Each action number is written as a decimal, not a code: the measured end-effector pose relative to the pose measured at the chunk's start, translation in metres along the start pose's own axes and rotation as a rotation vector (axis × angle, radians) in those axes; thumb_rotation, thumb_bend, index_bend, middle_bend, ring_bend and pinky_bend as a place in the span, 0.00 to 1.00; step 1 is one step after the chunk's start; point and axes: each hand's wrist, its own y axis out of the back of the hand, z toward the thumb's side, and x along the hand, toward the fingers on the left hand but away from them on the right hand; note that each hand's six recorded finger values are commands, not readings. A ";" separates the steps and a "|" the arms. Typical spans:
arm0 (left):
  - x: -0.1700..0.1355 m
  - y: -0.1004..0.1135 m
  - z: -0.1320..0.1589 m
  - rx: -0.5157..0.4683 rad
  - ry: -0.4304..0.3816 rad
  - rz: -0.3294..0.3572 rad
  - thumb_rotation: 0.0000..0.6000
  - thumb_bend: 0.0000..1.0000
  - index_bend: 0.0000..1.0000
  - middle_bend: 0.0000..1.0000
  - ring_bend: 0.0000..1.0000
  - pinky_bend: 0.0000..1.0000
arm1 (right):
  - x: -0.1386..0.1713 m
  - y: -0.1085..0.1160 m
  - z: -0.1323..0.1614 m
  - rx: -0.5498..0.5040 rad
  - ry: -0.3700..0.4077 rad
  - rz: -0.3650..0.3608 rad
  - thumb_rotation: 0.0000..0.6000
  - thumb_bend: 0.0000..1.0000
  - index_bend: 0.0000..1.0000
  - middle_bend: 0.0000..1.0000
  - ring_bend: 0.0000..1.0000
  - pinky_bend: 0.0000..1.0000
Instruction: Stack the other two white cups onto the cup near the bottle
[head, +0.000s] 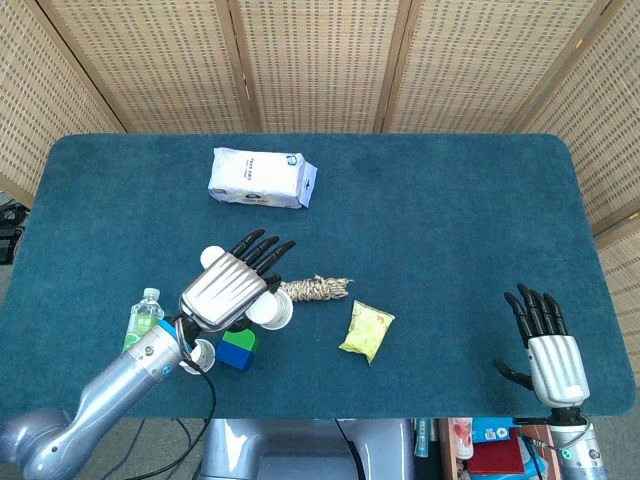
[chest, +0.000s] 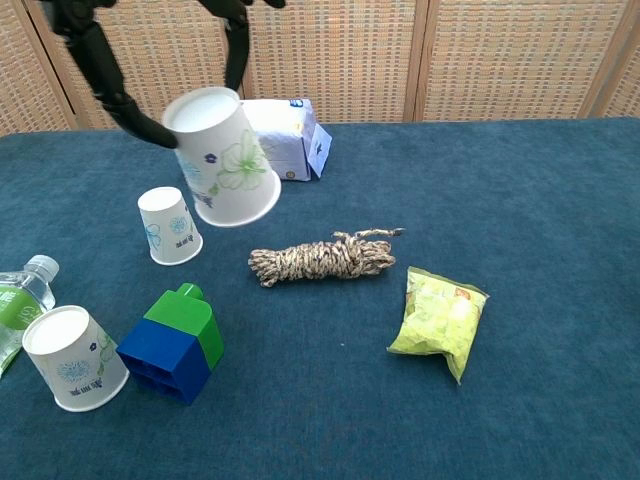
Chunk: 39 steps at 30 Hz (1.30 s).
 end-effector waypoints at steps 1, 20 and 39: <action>-0.005 0.001 -0.004 0.005 0.003 -0.001 1.00 0.21 0.54 0.00 0.00 0.00 | 0.000 -0.001 0.000 0.001 0.000 0.001 1.00 0.00 0.00 0.00 0.00 0.00; -0.102 -0.056 -0.064 -0.004 0.063 -0.154 1.00 0.21 0.54 0.00 0.00 0.00 | 0.003 -0.006 0.007 0.018 0.017 0.014 1.00 0.00 0.00 0.00 0.00 0.00; -0.107 -0.107 -0.081 -0.049 0.085 -0.192 1.00 0.21 0.54 0.00 0.00 0.00 | 0.003 -0.005 0.008 0.014 0.022 0.001 1.00 0.00 0.00 0.00 0.00 0.00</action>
